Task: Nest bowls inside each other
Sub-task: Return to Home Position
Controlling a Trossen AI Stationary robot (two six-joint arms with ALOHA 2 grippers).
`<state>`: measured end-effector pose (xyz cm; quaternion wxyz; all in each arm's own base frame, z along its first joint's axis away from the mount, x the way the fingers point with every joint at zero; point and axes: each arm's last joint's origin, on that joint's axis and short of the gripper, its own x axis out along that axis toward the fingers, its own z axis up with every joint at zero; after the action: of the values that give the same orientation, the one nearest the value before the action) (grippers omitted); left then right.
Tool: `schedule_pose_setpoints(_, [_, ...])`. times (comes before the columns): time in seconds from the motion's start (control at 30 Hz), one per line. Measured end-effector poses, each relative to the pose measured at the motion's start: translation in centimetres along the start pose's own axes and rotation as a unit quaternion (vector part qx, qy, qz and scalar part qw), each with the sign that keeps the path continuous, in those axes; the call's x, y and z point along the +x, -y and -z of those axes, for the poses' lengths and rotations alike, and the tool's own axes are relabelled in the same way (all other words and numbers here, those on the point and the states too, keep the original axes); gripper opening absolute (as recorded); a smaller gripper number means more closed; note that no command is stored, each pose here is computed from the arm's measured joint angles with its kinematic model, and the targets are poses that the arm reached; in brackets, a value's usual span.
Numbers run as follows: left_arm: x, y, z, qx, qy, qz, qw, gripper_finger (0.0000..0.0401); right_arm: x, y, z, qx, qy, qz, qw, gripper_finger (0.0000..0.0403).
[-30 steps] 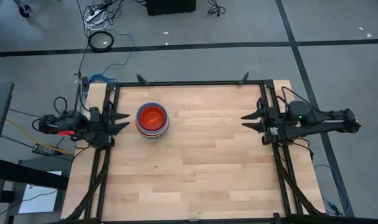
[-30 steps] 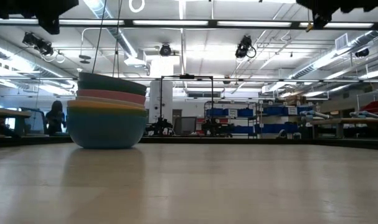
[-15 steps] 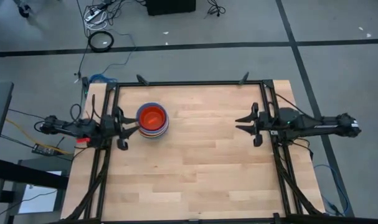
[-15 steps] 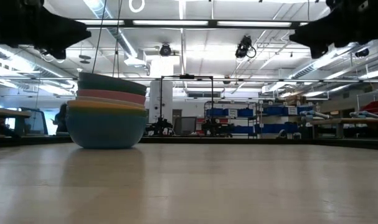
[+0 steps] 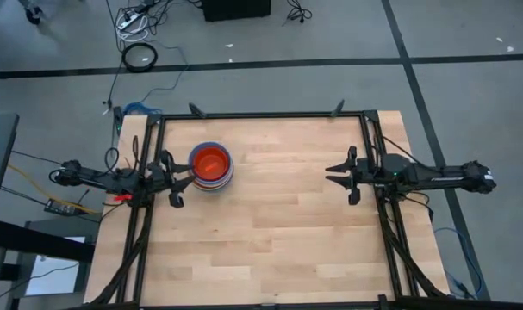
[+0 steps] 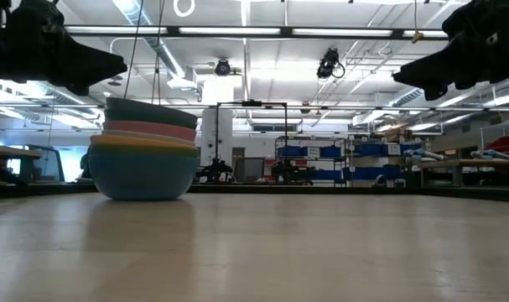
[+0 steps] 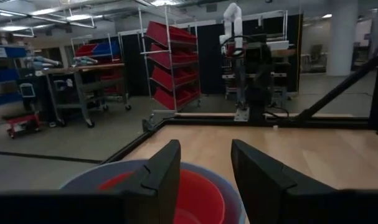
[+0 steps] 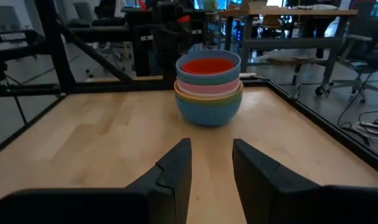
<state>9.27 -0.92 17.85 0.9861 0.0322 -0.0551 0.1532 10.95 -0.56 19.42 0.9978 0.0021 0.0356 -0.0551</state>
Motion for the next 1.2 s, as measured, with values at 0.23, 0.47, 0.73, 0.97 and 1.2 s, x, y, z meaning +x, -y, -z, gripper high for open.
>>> schedule_pose_setpoints(0.23, [0.0, -0.1, 0.1, 0.009, -0.007, -0.014, 1.0, 0.0152, 0.1, 0.0, 1.0, -0.011, -0.014, 0.004, 1.0, 0.0105])
schedule_pose_setpoints(0.47, [0.0, -0.2, 0.4, 0.016, -0.023, -0.035, 0.999, 0.0152, 0.3, 0.0, 2.4, -0.016, -0.014, 0.005, 1.0, 0.0105])
schedule_pose_setpoints(0.73, [0.0, -0.3, 0.4, 0.034, -0.024, -0.057, 0.998, 0.0152, 0.4, 0.2, 2.7, -0.032, -0.01, 0.022, 0.999, 0.0105])
schedule_pose_setpoints(0.97, [0.2, -0.8, 0.3, 0.047, -0.021, -0.086, 0.995, 0.0152, 0.4, 1.0, 2.2, -0.041, 0.016, 0.064, 0.997, 0.0105])
schedule_pose_setpoints(1.2, [0.4, -1.6, 0.4, 0.057, -0.025, -0.13, 0.99, 0.0152, 0.3, 1.9, 1.9, -0.038, 0.027, 0.102, 0.994, 0.0105])
